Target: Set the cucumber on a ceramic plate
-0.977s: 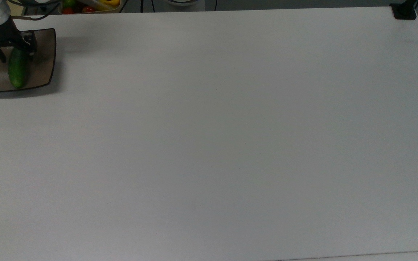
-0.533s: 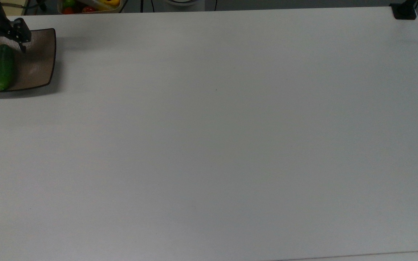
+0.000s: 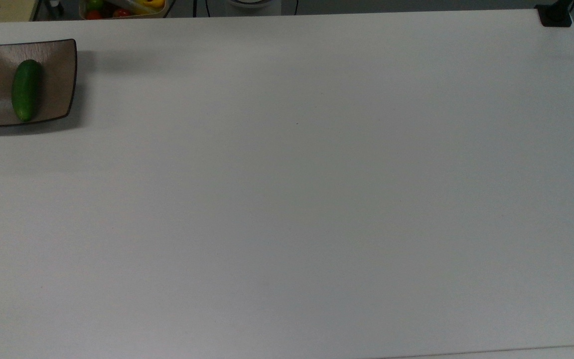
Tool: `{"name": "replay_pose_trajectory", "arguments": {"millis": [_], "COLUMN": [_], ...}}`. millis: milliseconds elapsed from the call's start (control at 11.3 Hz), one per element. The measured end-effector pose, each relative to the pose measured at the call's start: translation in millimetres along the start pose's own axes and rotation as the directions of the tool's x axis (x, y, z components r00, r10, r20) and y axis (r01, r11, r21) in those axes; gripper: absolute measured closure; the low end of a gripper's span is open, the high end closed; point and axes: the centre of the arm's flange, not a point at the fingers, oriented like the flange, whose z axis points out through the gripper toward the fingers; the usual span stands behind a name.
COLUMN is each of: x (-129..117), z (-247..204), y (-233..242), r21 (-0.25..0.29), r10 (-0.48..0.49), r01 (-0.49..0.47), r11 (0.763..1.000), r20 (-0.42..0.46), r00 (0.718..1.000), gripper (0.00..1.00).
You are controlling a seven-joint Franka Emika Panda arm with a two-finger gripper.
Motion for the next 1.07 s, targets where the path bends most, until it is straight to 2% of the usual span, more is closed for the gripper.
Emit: {"name": "replay_pose_trajectory", "arguments": {"millis": [178,355,533,800,1066], "x": [10.9,13.1,16.4,28.3,31.4], "z": [-38.3,-62.7,-75.9,-81.0,-75.5], "y": [-49.4,-95.8,-149.1,-228.7,-275.5], "r21": [0.023,0.050,0.081,0.090,0.094], "r10": [0.109,0.152,0.143,0.099,0.027], "r01": [-0.109,-0.152,-0.146,-0.103,-0.033], "r11": [0.994,0.987,0.986,0.991,0.995], "r20": [-0.012,0.007,0.042,0.052,0.065], "r00": [0.994,0.988,0.989,0.994,0.998], "gripper": [0.00,0.00,0.00,0.00,0.00]}}
